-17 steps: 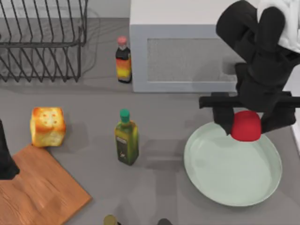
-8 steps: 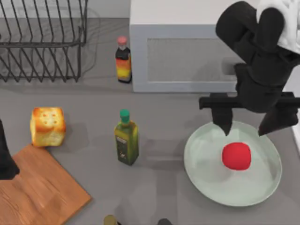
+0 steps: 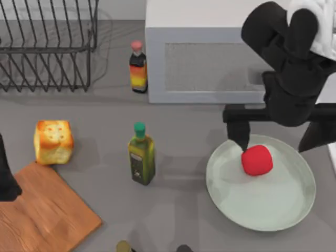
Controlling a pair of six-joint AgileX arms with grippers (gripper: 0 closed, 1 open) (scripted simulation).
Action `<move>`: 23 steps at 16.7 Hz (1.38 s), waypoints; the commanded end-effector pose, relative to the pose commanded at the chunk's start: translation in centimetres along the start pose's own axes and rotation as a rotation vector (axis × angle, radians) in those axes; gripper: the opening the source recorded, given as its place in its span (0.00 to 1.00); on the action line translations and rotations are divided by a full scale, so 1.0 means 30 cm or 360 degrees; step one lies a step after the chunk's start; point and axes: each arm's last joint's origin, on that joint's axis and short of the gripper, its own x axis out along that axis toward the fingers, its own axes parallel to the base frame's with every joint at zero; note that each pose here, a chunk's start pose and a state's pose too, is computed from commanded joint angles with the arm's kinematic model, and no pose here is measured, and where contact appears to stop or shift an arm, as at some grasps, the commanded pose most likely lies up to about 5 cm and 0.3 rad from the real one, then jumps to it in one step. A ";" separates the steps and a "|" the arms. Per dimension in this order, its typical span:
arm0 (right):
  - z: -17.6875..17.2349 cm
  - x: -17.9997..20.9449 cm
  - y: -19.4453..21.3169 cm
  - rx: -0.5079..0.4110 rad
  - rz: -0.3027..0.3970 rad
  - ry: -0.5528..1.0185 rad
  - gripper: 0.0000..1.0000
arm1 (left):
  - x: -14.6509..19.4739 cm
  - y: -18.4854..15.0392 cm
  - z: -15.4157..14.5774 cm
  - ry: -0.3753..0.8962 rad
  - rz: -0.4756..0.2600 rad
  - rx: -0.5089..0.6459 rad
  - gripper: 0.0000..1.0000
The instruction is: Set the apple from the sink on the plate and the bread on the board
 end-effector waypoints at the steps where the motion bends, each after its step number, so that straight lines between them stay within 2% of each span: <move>1: 0.000 0.000 0.000 0.0000 0.0000 0.0000 1.00 | 0.000 0.000 0.000 0.0000 0.0000 0.0000 1.00; 6: -0.008 -0.015 -0.019 0.0002 0.0024 -0.0041 1.00 | 0.000 0.000 0.000 0.0000 0.0000 0.0000 1.00; 10: -0.073 -0.077 -0.120 0.0000 0.0142 -0.0277 1.00 | 0.000 0.000 0.000 0.0000 0.0000 0.0000 1.00; 13: -0.176 -0.117 -0.237 -0.0002 0.0249 -0.0575 1.00 | 0.000 0.000 0.000 0.0000 0.0000 0.0000 1.00; 17: -0.357 -0.118 -0.394 -0.0005 0.0346 -0.1113 1.00 | 0.000 0.000 0.000 0.0000 0.0000 0.0000 1.00; 20: -0.487 -0.057 -0.482 -0.0008 0.0340 -0.1560 1.00 | 0.000 0.000 0.000 0.0000 0.0000 0.0000 1.00; 23: -0.572 0.051 -0.536 -0.0010 0.0259 -0.1955 1.00 | 0.000 0.000 0.000 0.0000 0.0000 0.0000 1.00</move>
